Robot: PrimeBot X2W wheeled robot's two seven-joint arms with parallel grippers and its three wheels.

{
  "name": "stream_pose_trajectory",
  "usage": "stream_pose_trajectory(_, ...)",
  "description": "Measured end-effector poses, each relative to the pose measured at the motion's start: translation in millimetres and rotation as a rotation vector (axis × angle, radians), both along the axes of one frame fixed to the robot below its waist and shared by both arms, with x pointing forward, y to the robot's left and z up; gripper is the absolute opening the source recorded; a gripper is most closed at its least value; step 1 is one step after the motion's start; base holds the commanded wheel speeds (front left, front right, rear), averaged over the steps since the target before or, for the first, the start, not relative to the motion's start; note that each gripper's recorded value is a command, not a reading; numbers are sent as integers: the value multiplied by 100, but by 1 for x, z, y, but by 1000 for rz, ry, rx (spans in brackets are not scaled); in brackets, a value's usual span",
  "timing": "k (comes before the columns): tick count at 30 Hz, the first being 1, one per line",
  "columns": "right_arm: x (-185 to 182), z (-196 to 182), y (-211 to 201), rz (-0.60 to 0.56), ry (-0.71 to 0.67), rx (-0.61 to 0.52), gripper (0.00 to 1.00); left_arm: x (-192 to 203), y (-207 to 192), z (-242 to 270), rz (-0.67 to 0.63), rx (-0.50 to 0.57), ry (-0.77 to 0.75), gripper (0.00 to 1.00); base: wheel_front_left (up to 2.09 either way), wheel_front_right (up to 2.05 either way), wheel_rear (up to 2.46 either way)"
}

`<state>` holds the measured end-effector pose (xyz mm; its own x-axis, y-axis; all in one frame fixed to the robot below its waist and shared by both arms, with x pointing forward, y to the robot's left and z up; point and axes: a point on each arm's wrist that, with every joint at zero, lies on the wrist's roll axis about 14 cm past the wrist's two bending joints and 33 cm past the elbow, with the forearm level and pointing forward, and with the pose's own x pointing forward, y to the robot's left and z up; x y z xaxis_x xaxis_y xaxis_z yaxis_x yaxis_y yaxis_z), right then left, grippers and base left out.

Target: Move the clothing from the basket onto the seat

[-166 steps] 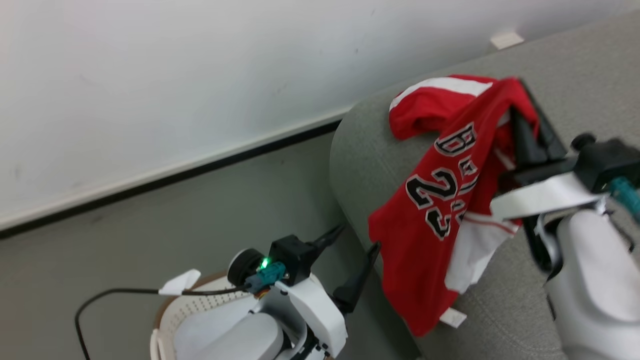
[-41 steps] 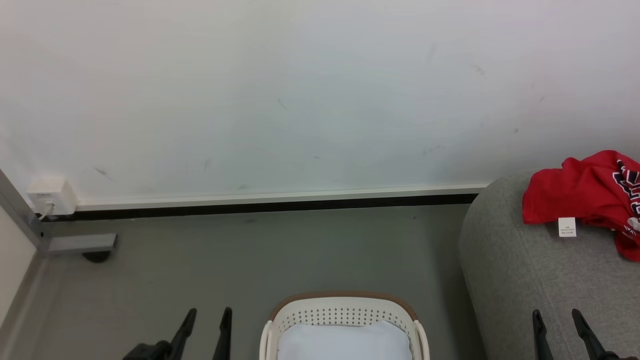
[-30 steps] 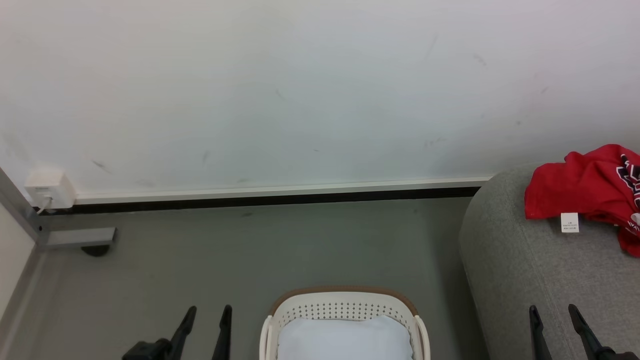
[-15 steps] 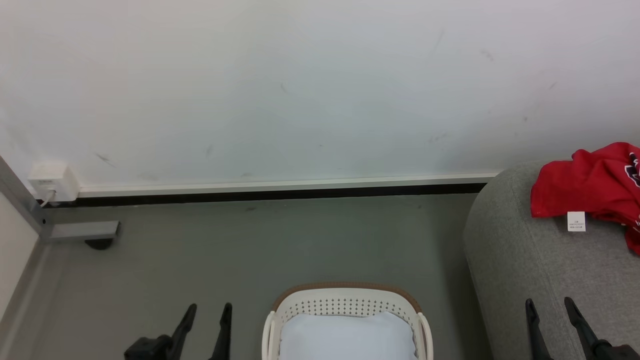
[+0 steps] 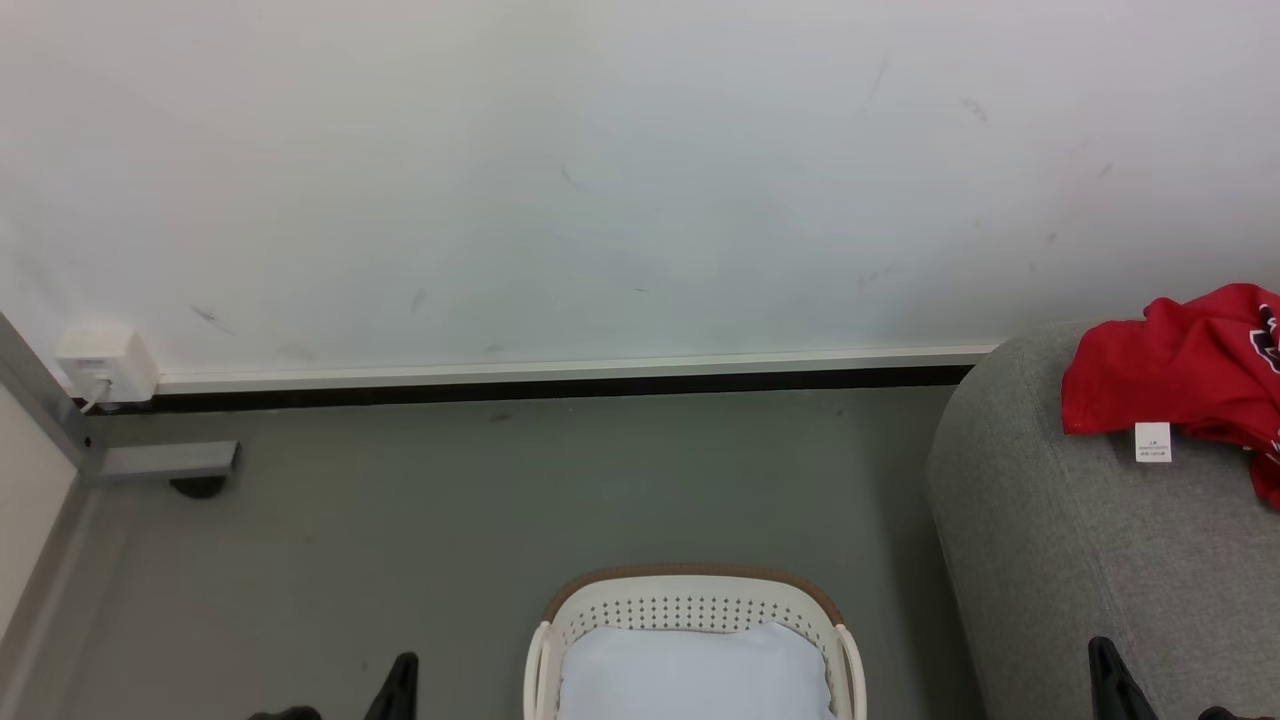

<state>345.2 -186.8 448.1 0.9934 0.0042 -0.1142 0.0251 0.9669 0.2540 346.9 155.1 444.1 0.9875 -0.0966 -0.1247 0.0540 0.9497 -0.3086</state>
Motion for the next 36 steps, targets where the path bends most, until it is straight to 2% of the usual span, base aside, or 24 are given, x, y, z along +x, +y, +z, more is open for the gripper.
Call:
stream_pose_trajectory(20,10,9,-8,-88,-4,336,0,11,18,10,113,-310,24,0,0,0,0)
stream_pose_trajectory(36,17,16,-11,-120,-9,555,0,18,26,18,162,-527,29,0,0,0,0)
